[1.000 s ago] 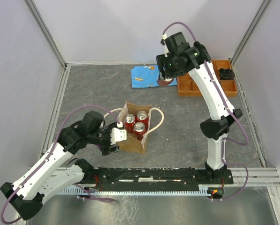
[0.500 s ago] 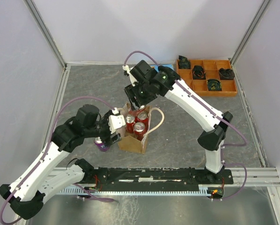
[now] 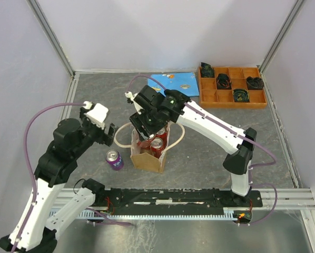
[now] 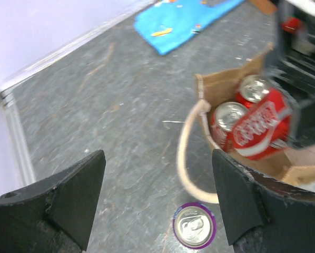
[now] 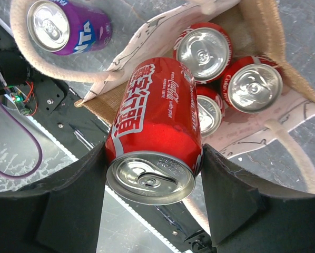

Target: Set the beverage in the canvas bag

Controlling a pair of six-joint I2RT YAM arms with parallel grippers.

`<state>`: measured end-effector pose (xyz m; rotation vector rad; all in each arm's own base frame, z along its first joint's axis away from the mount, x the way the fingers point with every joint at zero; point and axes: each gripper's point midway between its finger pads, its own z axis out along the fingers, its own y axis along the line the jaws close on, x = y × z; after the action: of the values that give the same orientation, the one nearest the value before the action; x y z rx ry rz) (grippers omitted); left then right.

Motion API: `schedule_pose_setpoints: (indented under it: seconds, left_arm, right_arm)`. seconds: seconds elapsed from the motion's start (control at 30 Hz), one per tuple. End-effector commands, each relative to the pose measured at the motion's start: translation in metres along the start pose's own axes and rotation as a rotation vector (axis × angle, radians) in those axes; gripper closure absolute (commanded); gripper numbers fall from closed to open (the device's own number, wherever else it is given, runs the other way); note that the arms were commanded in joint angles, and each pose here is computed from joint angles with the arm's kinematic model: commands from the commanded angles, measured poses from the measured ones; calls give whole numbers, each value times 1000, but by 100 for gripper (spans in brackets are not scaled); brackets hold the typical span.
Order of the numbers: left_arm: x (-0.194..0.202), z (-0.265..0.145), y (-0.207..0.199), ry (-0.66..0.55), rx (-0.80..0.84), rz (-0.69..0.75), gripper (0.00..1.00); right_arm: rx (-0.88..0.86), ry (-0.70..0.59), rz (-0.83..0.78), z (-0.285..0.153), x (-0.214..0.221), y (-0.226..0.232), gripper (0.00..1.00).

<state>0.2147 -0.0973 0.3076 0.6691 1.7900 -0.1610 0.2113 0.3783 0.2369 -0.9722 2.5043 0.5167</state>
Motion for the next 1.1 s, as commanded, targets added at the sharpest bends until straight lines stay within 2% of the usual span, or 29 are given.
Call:
schedule_pose_setpoints:
  seconds: [0.0, 0.17, 0.63, 1.07]
  left_arm:
    - [8, -10, 45, -5, -274, -150, 11]
    - [33, -14, 61, 57, -381, -194, 8]
    - [43, 2, 57, 78, -353, -248, 7]
    - [41, 19, 51, 77, -301, -250, 8]
  right_arm:
    - [-73, -89, -14, 0, -22, 22, 100]
    - [-75, -22, -52, 23, -10, 26, 100]
    - [-19, 92, -113, 74, 8, 16, 100]
    - [-15, 129, -136, 109, 12, 13, 100]
